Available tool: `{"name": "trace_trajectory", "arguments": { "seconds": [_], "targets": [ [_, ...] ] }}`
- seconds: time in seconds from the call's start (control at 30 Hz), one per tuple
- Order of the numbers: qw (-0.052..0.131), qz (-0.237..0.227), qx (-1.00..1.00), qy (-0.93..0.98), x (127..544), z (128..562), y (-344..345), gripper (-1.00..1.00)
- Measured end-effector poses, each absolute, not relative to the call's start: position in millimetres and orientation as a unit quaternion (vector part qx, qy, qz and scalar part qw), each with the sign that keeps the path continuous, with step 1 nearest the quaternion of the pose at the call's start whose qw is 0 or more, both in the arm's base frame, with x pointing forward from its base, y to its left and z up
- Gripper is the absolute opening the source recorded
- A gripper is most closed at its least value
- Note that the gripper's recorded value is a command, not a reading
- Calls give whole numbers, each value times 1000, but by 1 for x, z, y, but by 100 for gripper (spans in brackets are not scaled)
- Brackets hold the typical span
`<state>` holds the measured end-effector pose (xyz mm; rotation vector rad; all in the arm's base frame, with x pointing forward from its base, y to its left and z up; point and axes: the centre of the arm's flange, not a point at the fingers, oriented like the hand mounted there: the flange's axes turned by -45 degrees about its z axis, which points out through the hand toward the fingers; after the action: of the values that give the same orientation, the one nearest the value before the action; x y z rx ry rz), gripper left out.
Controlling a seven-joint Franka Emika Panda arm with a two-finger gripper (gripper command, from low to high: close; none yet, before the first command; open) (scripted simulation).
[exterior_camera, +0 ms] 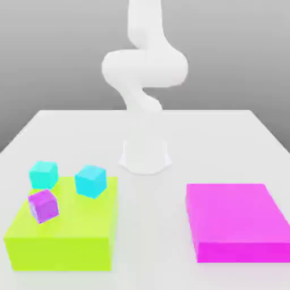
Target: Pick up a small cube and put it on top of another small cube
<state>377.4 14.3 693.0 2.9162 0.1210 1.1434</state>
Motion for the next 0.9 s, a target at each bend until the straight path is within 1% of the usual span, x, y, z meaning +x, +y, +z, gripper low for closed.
{"name": "trace_trajectory", "arguments": {
  "seconds": [0.23,0.47,0.7,0.9],
  "targets": [
    [17,293,940,172,458,629,66,0],
    [23,221,926,304,518,545,130,0],
    [22,148,886,438,552,444,207,0],
    [16,85,839,538,563,346,261,0]
  ]
}}
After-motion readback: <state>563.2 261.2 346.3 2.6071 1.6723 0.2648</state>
